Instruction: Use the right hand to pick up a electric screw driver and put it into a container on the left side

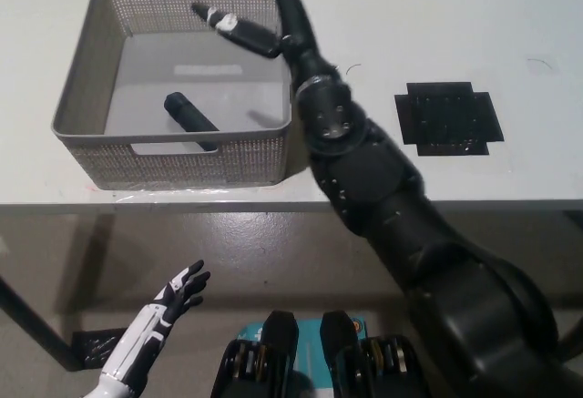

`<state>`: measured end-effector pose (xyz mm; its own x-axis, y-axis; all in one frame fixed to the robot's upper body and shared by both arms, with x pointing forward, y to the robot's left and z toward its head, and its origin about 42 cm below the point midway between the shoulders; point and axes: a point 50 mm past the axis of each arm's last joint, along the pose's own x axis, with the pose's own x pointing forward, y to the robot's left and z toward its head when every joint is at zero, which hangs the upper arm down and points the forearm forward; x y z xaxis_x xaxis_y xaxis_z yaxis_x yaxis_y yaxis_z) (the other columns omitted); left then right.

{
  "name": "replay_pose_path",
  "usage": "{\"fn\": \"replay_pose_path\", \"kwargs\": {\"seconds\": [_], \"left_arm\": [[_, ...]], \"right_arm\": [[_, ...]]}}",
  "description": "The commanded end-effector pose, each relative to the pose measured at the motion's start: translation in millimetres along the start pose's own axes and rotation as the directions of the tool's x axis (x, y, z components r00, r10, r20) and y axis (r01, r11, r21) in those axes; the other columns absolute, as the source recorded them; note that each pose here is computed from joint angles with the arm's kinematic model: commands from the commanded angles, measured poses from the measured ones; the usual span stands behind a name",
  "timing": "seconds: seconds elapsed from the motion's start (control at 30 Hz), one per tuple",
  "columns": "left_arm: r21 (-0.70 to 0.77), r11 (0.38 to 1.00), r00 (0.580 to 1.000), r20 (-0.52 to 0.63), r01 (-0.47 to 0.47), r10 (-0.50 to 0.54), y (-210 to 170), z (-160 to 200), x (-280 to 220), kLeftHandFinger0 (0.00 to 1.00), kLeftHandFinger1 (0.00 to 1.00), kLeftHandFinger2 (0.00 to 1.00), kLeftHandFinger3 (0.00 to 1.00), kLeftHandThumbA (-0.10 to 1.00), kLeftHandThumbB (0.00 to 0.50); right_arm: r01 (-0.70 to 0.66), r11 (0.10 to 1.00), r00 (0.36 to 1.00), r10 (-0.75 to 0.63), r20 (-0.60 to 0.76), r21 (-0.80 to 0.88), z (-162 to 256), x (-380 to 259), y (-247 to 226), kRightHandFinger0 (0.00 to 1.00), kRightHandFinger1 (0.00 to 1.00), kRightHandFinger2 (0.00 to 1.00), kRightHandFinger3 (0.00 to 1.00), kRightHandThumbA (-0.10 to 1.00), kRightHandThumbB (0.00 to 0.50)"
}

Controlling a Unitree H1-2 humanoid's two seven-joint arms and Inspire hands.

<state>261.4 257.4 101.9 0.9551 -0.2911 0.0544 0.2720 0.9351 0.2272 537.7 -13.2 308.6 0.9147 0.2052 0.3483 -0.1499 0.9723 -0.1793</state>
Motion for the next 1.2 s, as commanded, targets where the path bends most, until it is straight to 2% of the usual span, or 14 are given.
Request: {"fn": "replay_pose_path", "kwargs": {"seconds": [0.0,0.03,0.07,0.13,0.17,0.27,0.4,0.53,0.57,0.7,0.8,0.9,1.07,1.17], "left_arm": [[-0.018,0.999,0.999,0.04,-0.032,0.033,7.8,7.6,-8.8,1.0,1.0,1.0,1.0,1.0,0.061],[-0.021,0.999,0.999,0.038,-0.036,0.037,8.5,6.9,-10.5,1.0,1.0,1.0,1.0,1.0,0.051],[-0.027,0.998,0.998,0.036,-0.048,0.049,8.4,5.8,-12.3,1.0,1.0,1.0,1.0,1.0,0.039],[-0.035,0.998,0.997,0.039,-0.059,0.06,8.5,3.8,-12.8,1.0,1.0,1.0,1.0,1.0,0.039],[-0.037,0.997,0.997,0.04,-0.062,0.064,8.9,3.4,-12.6,1.0,1.0,1.0,1.0,1.0,0.038],[-0.043,0.996,0.996,0.045,-0.073,0.075,10.0,2.0,-12.3,1.0,1.0,1.0,1.0,1.0,0.028],[-0.053,0.995,0.996,0.031,-0.08,0.081,6.9,-0.8,-17.1,1.0,1.0,1.0,1.0,1.0,0.024],[-0.055,0.994,0.995,0.025,-0.092,0.093,2.0,-4.4,-21.7,1.0,1.0,1.0,1.0,1.0,0.028],[-0.058,0.994,0.995,0.021,-0.094,0.095,1.5,-4.9,-22.4,1.0,1.0,1.0,1.0,1.0,0.021],[-0.075,0.992,0.994,0.029,-0.101,0.103,-1.1,-8.0,-26.0,1.0,1.0,1.0,1.0,1.0,0.008],[-0.074,0.991,0.993,0.028,-0.108,0.11,-4.9,-9.0,-27.2,1.0,1.0,1.0,1.0,1.0,0.016],[-0.083,0.99,0.993,0.031,-0.114,0.117,-6.6,-9.4,-25.6,1.0,1.0,1.0,1.0,1.0,0.013],[-0.08,0.991,0.993,0.034,-0.112,0.115,-6.5,-8.9,-24.3,1.0,1.0,1.0,1.0,1.0,0.016],[-0.073,0.991,0.992,0.041,-0.115,0.118,-4.4,-8.4,-21.8,1.0,1.0,1.0,1.0,1.0,0.022]], "right_arm": [[0.07,0.996,0.951,-0.081,0.298,0.049,61.8,-15.9,-71.4,1.0,1.0,1.0,1.0,1.0,0.381],[0.077,0.996,0.948,-0.088,0.306,0.047,62.3,-20.1,-74.4,1.0,1.0,1.0,1.0,1.0,0.397],[0.103,0.993,0.936,-0.116,0.333,0.058,62.8,-39.9,-94.9,1.0,1.0,1.0,1.0,1.0,0.329],[0.127,0.989,0.926,-0.144,0.348,0.073,63.6,-59.2,-114.1,1.0,1.0,1.0,1.0,1.0,0.335],[0.14,0.987,0.921,-0.159,0.357,0.078,62.3,-69.5,-123.8,1.0,1.0,1.0,1.0,1.0,0.365],[0.16,0.978,0.905,-0.199,0.376,0.133,53.4,-99.4,-143.9,1.0,1.0,1.0,1.0,1.0,0.372],[0.185,0.967,0.908,-0.236,0.346,0.173,25.6,-151.2,-153.7,1.0,1.0,1.0,1.0,1.0,0.321],[0.208,0.967,0.931,-0.242,0.274,0.15,-6.4,-209.4,-151.3,1.0,1.0,1.0,1.0,1.0,0.325],[0.203,0.969,0.936,-0.234,0.263,0.14,-13.0,-220.5,-150.3,1.0,1.0,1.0,1.0,1.0,0.301],[0.194,0.976,0.967,-0.207,0.149,0.1,-49.8,-268.1,-145.4,1.0,1.0,1.0,1.0,1.0,0.261],[0.188,0.972,0.981,-0.192,0.019,0.145,-81.9,-306.2,-137.7,1.0,1.0,1.0,1.0,1.0,0.308],[0.165,0.976,0.985,-0.156,-0.076,0.14,-104.9,-338.4,-130.5,1.0,1.0,1.0,1.0,1.0,0.313],[0.157,0.97,0.973,-0.12,-0.2,0.184,-133.9,-386.1,-126.1,1.0,1.0,1.0,1.0,1.0,0.271],[0.149,0.971,0.97,-0.106,-0.22,0.187,-141.4,-400.0,-128.5,1.0,1.0,1.0,1.0,1.0,0.277]]}}
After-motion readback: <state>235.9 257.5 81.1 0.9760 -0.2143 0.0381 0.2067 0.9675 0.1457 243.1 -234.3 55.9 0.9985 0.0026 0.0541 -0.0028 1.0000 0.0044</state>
